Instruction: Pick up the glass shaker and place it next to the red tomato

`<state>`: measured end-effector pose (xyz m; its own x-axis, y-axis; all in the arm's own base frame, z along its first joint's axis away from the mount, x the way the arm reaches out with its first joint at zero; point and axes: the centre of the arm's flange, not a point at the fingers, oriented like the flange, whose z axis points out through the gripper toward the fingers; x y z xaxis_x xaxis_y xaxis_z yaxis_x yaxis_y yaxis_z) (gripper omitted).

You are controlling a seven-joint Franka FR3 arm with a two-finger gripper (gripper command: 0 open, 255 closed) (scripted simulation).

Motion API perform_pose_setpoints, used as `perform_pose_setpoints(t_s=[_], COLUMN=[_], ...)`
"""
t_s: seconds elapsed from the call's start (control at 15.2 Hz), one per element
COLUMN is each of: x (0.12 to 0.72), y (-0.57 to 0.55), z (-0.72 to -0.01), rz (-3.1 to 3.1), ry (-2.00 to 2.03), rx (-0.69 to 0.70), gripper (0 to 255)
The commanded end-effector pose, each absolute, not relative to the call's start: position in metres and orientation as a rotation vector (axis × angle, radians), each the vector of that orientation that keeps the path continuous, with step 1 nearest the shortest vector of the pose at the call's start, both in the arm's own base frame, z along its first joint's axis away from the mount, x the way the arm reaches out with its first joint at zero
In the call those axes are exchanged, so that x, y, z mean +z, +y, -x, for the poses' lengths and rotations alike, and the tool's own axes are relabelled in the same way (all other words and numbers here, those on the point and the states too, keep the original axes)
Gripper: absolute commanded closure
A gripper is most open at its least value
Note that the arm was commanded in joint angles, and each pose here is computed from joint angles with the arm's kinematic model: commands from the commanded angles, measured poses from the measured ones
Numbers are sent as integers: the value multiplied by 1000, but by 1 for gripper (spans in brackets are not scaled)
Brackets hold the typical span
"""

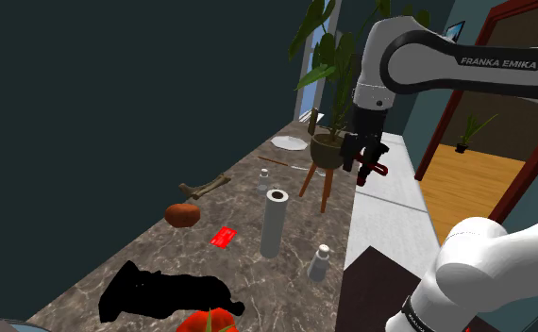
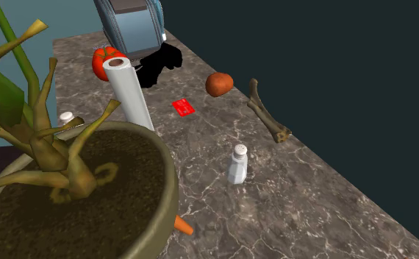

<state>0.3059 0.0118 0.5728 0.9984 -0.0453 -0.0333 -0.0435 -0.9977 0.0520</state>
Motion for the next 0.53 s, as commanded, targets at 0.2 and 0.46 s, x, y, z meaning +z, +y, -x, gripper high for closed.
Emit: perform_pose_setpoints(t_s=[0.2,0.46], x=[556,533], y=[8,2], z=[-341,-387], rz=[-3102,-3118], ry=[-69,-68], rx=[-46,-37], gripper=[0,0])
